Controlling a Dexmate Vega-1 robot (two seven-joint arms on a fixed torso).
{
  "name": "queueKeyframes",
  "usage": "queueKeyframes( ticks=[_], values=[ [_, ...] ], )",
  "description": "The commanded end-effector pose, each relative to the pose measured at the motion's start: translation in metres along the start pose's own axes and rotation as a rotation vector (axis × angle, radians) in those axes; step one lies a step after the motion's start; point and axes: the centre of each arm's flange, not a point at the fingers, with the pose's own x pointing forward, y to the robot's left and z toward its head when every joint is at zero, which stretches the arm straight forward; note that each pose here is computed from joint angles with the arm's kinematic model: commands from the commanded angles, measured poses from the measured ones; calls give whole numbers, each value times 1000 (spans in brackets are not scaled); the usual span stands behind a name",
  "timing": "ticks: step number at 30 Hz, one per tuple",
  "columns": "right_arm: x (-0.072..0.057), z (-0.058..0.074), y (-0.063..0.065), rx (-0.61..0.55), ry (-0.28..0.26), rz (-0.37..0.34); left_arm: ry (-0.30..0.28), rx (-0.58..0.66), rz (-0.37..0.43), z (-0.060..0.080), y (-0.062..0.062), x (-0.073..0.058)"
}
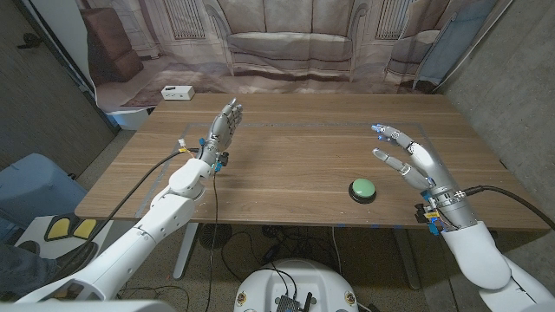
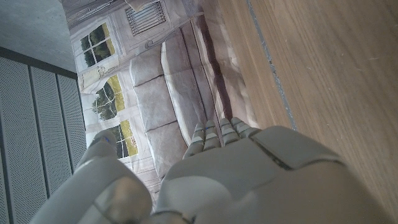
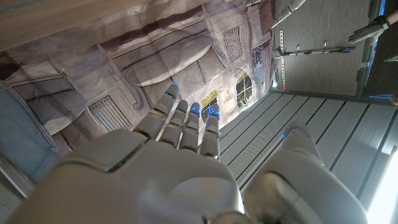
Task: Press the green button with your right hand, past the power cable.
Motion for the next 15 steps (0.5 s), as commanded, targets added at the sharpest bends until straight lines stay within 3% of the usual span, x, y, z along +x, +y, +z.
queueKeyframes(
  ticks=[1,15],
  values=[
    [-3,5,3,-183,-8,-9,-14,2,-4,2,4,-1],
    [0,5,7,-345,-23,1,-10,3,-12,-1,5,0]
  ],
)
